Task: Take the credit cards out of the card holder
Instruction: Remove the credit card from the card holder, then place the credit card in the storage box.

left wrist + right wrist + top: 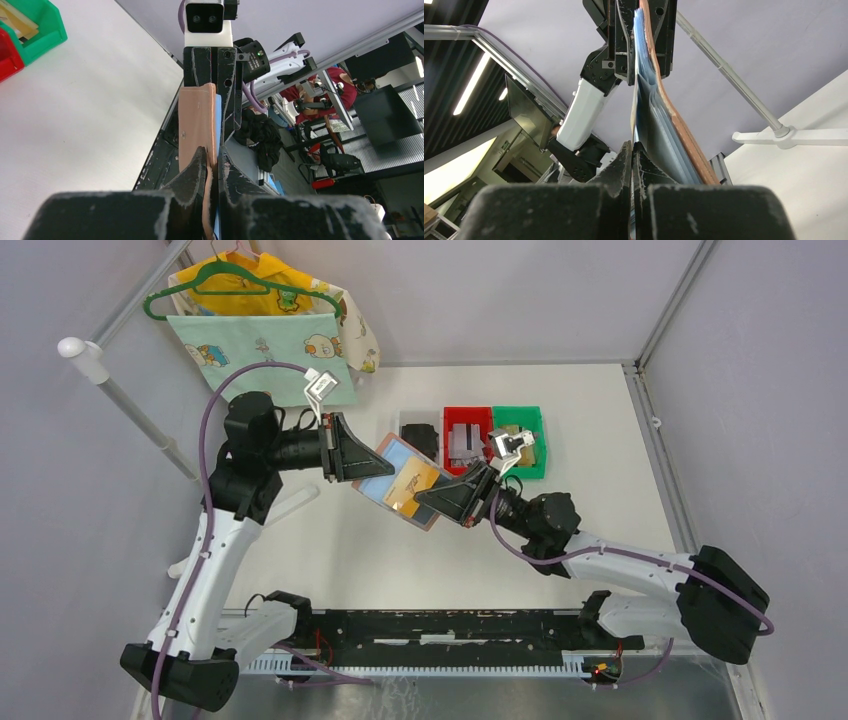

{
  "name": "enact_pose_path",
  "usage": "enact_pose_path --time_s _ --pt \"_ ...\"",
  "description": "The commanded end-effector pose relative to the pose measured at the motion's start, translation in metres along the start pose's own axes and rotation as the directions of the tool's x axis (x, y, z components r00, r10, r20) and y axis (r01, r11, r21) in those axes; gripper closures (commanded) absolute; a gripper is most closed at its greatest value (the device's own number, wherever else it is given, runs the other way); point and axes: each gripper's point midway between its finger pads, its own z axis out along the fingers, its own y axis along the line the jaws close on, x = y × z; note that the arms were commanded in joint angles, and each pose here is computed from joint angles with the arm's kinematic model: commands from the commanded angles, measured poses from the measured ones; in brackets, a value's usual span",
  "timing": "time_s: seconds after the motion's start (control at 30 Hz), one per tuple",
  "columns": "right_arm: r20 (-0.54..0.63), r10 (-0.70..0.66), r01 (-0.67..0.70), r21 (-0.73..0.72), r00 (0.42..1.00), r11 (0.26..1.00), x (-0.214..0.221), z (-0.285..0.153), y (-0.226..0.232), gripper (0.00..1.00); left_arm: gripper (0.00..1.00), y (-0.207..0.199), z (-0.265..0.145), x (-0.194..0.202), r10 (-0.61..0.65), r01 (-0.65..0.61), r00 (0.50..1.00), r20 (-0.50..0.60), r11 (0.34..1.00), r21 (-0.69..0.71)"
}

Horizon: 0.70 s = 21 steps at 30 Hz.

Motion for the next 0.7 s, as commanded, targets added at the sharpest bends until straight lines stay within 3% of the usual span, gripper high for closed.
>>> enact_pose_path --time_s 0.0,0.13,0.3,0.47,0.67 --pt "0.065 -0.052 0.059 -0.106 0.997 0.993 -0.017 -0.003 0.032 1.00 0.92 -0.020 -0.004 -0.012 0.051 -0.052 0.998 0.021 0.998 0.032" --pt "0.006 -0.077 0.077 -0.080 0.997 0.994 -0.010 -0.009 0.028 1.00 0.94 -0.020 -0.004 -0.013 0.081 -0.082 0.996 0.021 0.996 0.028" --pt "-0.046 -0.161 0.165 0.087 0.986 0.983 -0.028 -0.037 -0.002 1.00 0.96 -0.013 -0.006 -0.010 0.136 -0.136 0.991 0.001 0.991 -0.019" --pt "-0.107 -0.249 0.268 0.238 0.963 0.934 -0.058 -0.068 -0.023 1.00 0.96 -0.008 -0.007 -0.006 0.145 -0.145 0.989 -0.022 0.989 -0.027" --pt "-0.189 -0.255 0.313 0.409 0.948 0.857 -0.084 -0.094 -0.054 1.00 0.97 -0.006 -0.007 -0.003 0.153 -0.153 0.988 -0.029 0.988 -0.031"
